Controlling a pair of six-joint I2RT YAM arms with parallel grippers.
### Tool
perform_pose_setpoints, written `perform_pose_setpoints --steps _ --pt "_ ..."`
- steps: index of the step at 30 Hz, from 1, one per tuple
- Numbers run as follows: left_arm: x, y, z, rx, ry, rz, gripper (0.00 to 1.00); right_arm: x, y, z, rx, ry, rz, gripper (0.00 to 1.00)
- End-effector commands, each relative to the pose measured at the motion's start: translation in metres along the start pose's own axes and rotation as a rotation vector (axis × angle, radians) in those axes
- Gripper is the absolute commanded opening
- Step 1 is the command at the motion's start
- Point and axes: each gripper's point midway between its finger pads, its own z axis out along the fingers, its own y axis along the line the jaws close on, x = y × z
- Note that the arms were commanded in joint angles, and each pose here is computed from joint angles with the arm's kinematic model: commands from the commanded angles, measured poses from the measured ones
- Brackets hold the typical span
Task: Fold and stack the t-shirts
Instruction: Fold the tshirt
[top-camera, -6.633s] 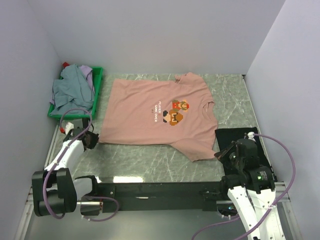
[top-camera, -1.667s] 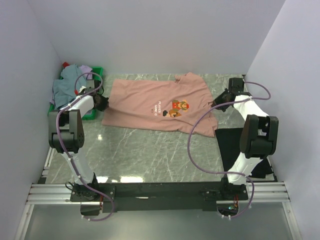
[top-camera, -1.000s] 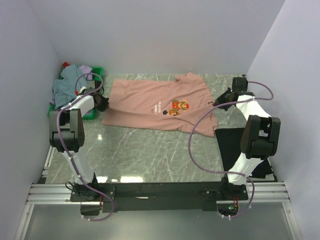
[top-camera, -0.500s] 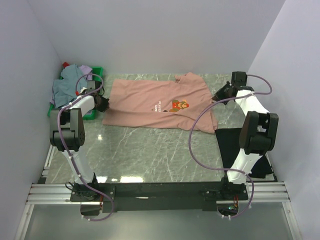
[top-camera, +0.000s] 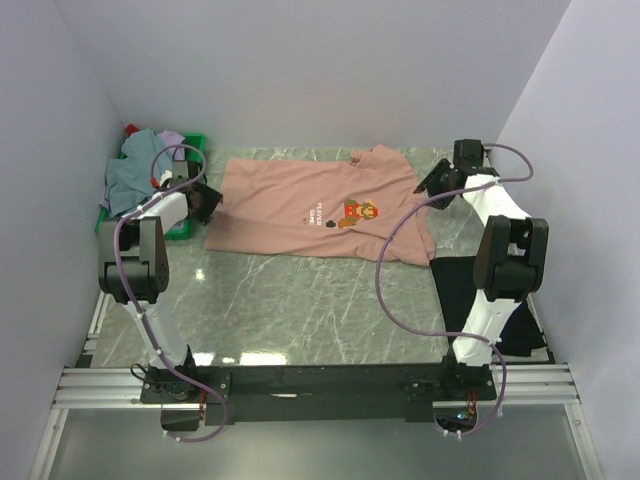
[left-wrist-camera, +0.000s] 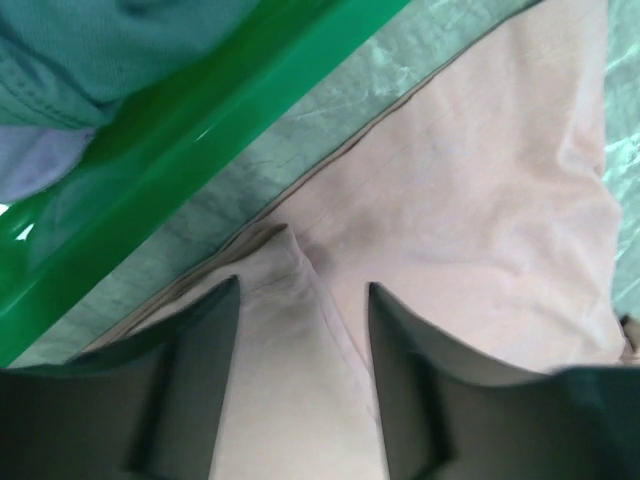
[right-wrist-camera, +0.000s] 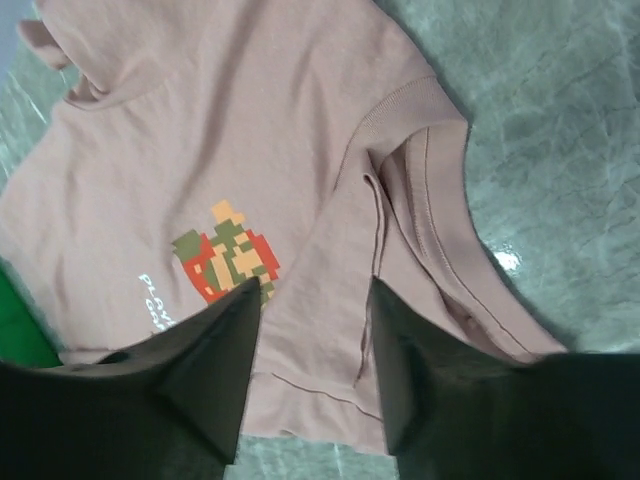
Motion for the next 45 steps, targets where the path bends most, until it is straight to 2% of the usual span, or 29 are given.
perform_pose_setpoints --steps 1,3,6,10,14,17,25,34,37,38,41,45 --pt "-0.019 -0.030 -0.030 0.136 -0.053 0.025 0.61 -0.010 0.019 -0.015 0.000 -0.060 -0.097 0.57" --pt "-0.017 -0.026 -0.037 0.133 -0.052 0.036 0.66 0.001 0.026 -0.023 0.015 -0.074 -0.136 0.57" --pt "-0.017 -0.019 -0.051 0.135 -0.064 0.043 0.68 0.038 0.029 -0.025 0.014 -0.053 -0.186 0.57" --pt "-0.014 -0.011 -0.071 0.132 -0.065 0.032 0.68 0.078 0.007 -0.016 0.053 -0.008 -0.180 0.55" --pt "-0.011 -0.008 -0.086 0.147 -0.065 0.040 0.68 0.102 -0.008 -0.008 0.070 0.025 -0.171 0.47" --pt "-0.011 -0.009 -0.095 0.168 -0.069 0.039 0.67 0.116 -0.013 0.000 0.073 0.053 -0.169 0.47" --pt "-0.010 -0.010 -0.102 0.186 -0.064 0.043 0.66 0.121 -0.005 0.010 0.062 0.058 -0.156 0.46" --pt "-0.008 -0.010 -0.100 0.183 -0.057 0.057 0.65 0.125 -0.004 0.024 0.076 0.077 -0.149 0.40" --pt "-0.007 -0.010 -0.099 0.185 -0.052 0.061 0.65 0.125 -0.002 0.027 0.073 0.083 -0.145 0.28" --pt "-0.008 -0.010 -0.100 0.185 -0.054 0.058 0.65 0.124 0.000 0.027 0.072 0.082 -0.145 0.17" --pt "-0.007 -0.009 -0.100 0.182 -0.053 0.062 0.65 0.118 0.008 0.024 0.064 0.069 -0.147 0.05" --pt "-0.005 -0.007 -0.100 0.184 -0.051 0.061 0.65 0.110 0.025 0.020 0.051 0.053 -0.166 0.02"
